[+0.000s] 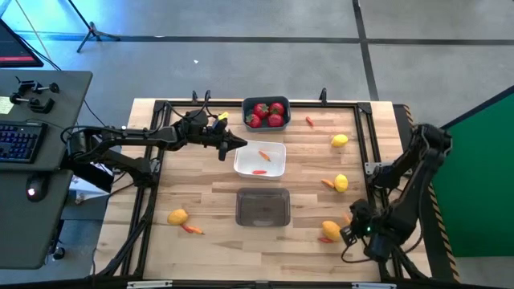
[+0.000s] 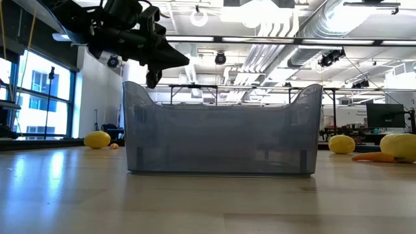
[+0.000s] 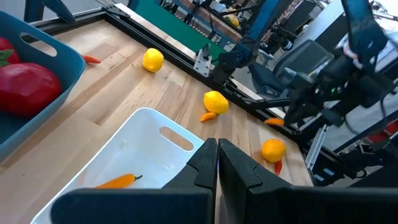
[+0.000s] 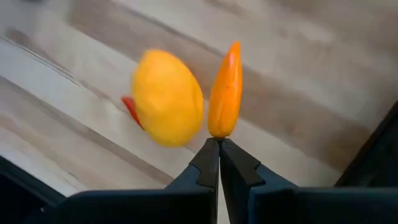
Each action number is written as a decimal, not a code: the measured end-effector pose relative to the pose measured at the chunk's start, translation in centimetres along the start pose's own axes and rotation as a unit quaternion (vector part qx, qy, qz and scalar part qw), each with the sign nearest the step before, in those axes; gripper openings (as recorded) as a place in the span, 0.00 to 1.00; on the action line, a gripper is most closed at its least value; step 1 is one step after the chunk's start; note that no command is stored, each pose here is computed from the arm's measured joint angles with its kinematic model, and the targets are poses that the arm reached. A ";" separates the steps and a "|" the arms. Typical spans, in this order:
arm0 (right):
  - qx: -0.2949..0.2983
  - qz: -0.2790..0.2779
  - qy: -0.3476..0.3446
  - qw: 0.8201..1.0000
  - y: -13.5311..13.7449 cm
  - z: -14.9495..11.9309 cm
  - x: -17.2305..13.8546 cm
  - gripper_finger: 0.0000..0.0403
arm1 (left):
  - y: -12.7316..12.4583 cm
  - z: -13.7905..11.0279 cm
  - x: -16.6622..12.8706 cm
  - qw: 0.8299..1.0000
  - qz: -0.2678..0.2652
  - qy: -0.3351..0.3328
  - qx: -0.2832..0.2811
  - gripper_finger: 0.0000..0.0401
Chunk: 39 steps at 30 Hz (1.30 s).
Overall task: Sort produce into baskets
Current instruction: Put the orange chili pepper into the white bin
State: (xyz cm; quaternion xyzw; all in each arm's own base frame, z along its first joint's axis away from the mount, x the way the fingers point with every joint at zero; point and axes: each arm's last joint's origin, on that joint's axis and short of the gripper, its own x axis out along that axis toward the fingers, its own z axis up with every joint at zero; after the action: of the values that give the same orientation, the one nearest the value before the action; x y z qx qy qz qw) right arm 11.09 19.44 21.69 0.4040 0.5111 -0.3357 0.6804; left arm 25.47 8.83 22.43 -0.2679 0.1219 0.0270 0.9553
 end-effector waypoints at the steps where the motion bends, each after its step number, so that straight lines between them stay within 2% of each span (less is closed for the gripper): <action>1: 0.001 0.003 -0.005 1.000 0.1 0.6 -0.5 0.00 | 0.0 0.0 0.0 1.000 0.000 0.000 0.005 0.00; 8: -0.019 0.052 -0.077 0.995 2.3 6.9 -1.8 0.00 | 0.0 0.0 0.0 1.000 0.005 -0.002 0.021 0.00; 15: -0.073 0.112 -0.151 0.979 5.7 15.3 -0.7 0.00 | 0.1 0.0 0.0 0.999 0.008 0.001 0.033 0.00; 19: -0.098 0.123 -0.190 0.969 6.6 20.2 0.4 0.00 | 0.1 -0.1 0.0 0.999 0.008 0.001 0.038 0.00; 24: -0.124 0.153 -0.202 0.959 7.6 25.1 2.8 0.00 | 0.1 -0.1 0.0 0.998 0.009 0.002 0.057 0.00; 30: -0.128 0.160 -0.191 0.960 8.3 28.6 5.9 0.00 | 0.3 -0.3 -0.4 0.998 0.022 0.023 0.061 0.00; 39: -0.131 0.148 -0.154 0.968 9.9 31.7 9.2 0.00 | 0.6 -0.4 -1.6 0.994 0.046 0.052 0.080 0.00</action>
State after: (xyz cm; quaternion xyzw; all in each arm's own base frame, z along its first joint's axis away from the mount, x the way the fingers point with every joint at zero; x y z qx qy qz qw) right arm 35.50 -4.84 19.63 0.3263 0.3740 -0.2194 0.8399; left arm 23.76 9.16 22.21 -0.1855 0.1857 0.0467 0.9638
